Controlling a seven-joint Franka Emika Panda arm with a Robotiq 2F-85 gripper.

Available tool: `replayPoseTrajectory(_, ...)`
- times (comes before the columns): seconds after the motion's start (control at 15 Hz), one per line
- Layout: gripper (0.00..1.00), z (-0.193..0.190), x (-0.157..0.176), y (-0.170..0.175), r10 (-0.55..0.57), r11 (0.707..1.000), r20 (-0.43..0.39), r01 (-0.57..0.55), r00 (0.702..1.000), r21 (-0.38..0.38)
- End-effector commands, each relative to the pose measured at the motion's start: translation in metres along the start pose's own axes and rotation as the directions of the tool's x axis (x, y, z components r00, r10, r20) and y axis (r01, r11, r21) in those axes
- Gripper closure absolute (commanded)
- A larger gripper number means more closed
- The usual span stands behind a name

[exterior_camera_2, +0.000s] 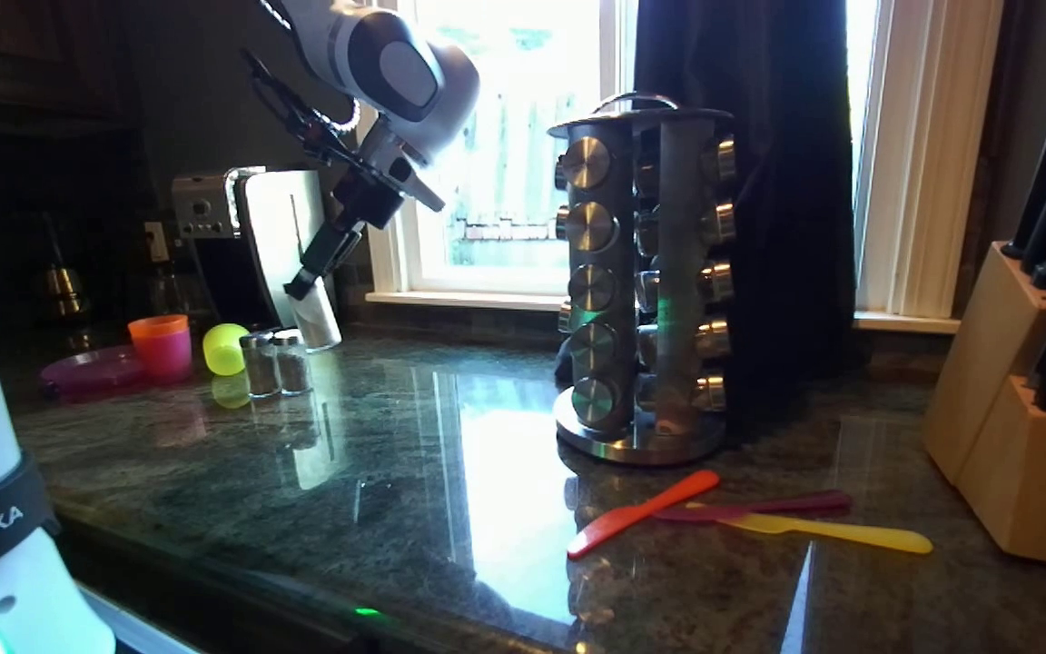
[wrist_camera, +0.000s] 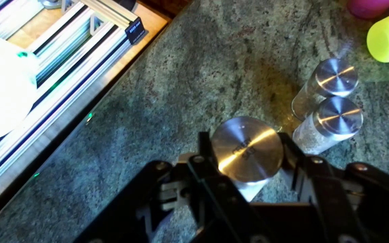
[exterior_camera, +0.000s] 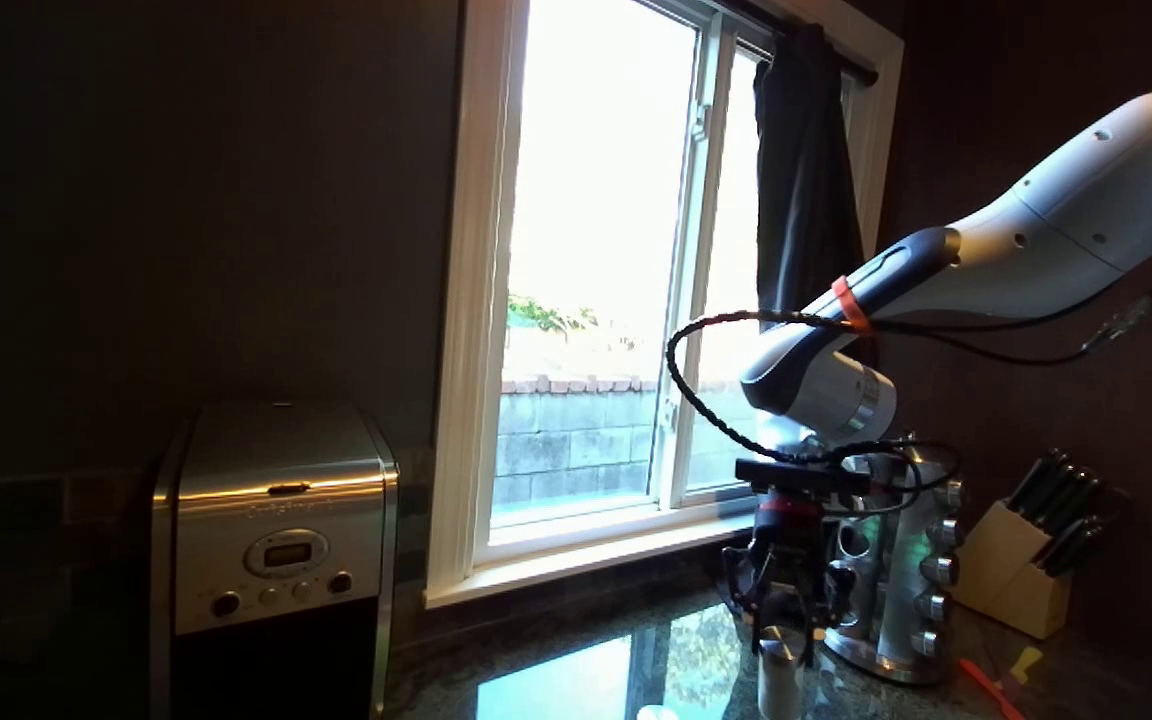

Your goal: Remove one bottle from the rack

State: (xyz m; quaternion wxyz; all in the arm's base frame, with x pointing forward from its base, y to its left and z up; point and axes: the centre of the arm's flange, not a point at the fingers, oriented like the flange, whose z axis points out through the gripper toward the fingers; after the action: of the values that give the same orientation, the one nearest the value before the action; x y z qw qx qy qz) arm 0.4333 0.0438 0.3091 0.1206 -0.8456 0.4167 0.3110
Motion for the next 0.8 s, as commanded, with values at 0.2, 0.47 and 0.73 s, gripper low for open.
replayPoseTrajectory(0.2, 0.75, 0.023, 0.025, -0.026, -0.073, 0.994, 0.141, 0.06, 0.987, 0.09)
replayPoseTrajectory(0.47, 0.75, 0.035, 0.043, -0.036, -0.097, 0.989, 0.18, 0.074, 0.979, 0.131)
replayPoseTrajectory(0.73, 0.75, 0.044, 0.058, -0.043, -0.103, 0.986, 0.198, 0.073, 0.975, 0.153)
